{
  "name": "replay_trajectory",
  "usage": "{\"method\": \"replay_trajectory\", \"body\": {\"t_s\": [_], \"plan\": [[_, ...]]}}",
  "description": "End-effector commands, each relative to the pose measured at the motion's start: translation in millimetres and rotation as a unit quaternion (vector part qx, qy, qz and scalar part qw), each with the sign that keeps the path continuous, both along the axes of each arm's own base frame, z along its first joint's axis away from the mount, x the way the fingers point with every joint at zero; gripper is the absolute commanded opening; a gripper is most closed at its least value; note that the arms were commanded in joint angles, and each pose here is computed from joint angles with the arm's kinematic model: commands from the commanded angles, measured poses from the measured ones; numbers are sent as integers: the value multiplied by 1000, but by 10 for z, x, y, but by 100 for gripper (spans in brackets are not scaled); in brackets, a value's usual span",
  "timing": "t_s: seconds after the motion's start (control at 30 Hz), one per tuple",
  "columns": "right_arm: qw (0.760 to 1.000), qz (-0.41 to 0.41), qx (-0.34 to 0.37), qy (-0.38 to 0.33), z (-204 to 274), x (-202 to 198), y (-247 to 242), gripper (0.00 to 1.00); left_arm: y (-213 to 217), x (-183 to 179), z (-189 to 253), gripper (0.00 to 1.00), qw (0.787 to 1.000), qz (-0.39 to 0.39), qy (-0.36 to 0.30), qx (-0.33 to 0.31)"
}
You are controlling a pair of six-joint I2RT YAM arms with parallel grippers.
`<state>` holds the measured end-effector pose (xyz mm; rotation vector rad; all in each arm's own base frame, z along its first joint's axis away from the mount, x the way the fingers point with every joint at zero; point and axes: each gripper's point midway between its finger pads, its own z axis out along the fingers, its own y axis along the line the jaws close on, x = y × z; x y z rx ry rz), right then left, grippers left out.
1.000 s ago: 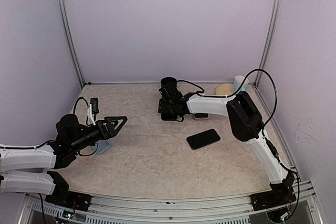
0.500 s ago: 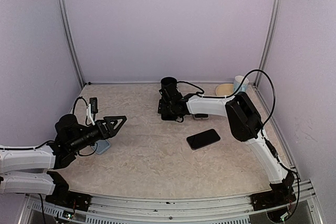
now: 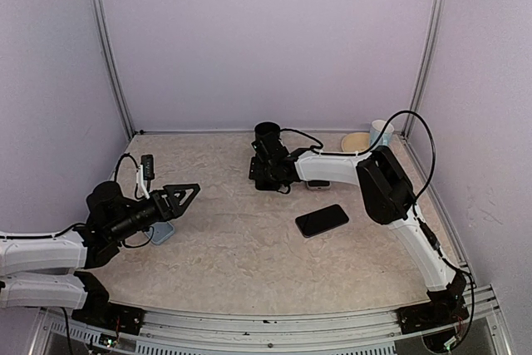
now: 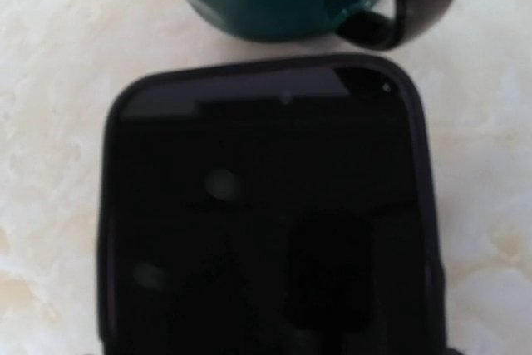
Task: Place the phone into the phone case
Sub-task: Place the phone with the phone case at the center of the board.
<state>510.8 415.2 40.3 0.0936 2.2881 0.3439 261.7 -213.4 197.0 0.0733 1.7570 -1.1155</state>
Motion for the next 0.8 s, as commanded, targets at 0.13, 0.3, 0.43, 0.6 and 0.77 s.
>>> {"method": "replay_trajectory", "body": {"t_s": [0.13,0.3,0.43,0.6,0.77], "plan": [[1000,-3,9,9,-135,51,0,85,55,-6,5,99,1000,11,-9,2],[1000,0,11,11,-148,48,10,86,57,-10,-8,99,1000,11,-8,3],[1000,0,12,10,-138,42,19,86,61,-10,-7,99,1000,12,-8,2],[1000,-2,18,6,-51,41,7,87,64,-16,-27,99,1000,11,-5,2],[1000,9,14,-19,180,24,-36,92,88,-14,-32,99,1000,18,-4,2]]}}
